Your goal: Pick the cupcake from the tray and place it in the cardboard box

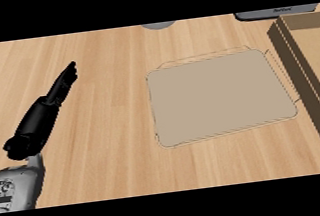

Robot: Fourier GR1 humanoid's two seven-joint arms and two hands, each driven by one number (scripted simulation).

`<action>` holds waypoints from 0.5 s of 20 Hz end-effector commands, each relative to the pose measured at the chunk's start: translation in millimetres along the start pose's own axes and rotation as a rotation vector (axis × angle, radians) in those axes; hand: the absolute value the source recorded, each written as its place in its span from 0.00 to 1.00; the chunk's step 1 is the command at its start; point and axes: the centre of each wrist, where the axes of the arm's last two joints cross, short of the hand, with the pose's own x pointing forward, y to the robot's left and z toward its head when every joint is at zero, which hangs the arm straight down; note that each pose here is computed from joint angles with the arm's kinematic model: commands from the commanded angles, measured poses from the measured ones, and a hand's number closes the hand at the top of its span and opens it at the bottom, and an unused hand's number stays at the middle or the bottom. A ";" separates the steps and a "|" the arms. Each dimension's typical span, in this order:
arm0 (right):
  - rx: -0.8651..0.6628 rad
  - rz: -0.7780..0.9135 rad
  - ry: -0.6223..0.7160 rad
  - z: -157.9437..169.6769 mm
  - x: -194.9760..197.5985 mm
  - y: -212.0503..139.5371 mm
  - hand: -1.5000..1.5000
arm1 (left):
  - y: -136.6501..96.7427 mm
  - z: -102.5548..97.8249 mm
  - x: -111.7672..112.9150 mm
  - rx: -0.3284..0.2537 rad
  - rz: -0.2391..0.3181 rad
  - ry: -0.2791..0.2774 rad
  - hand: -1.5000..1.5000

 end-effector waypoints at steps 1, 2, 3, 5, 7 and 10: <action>0.157 0.033 0.035 -15.6 -36.8 5.2 1.00 | -6.3 -8.2 -3.3 0.018 -0.003 -0.001 0.50; 0.182 0.040 0.022 -16.4 -44.1 9.4 1.00 | -13.1 3.9 -14.1 -0.002 -0.004 0.002 0.50; 0.208 0.016 0.023 -19.5 -37.4 -7.4 1.00 | 1.6 -1.2 -10.2 -0.006 0.000 0.006 0.50; 0.278 0.071 0.038 -23.9 -67.5 12.4 1.00 | -10.1 2.0 -10.6 -0.004 -0.001 0.004 0.50; 0.324 0.078 0.067 -29.2 -86.1 10.2 1.00 | -6.4 -1.9 -6.6 0.016 0.007 -0.005 0.50; 0.432 0.039 0.018 -36.7 -108.0 0.7 0.00 | -5.1 7.1 -6.1 0.008 0.009 -0.007 0.50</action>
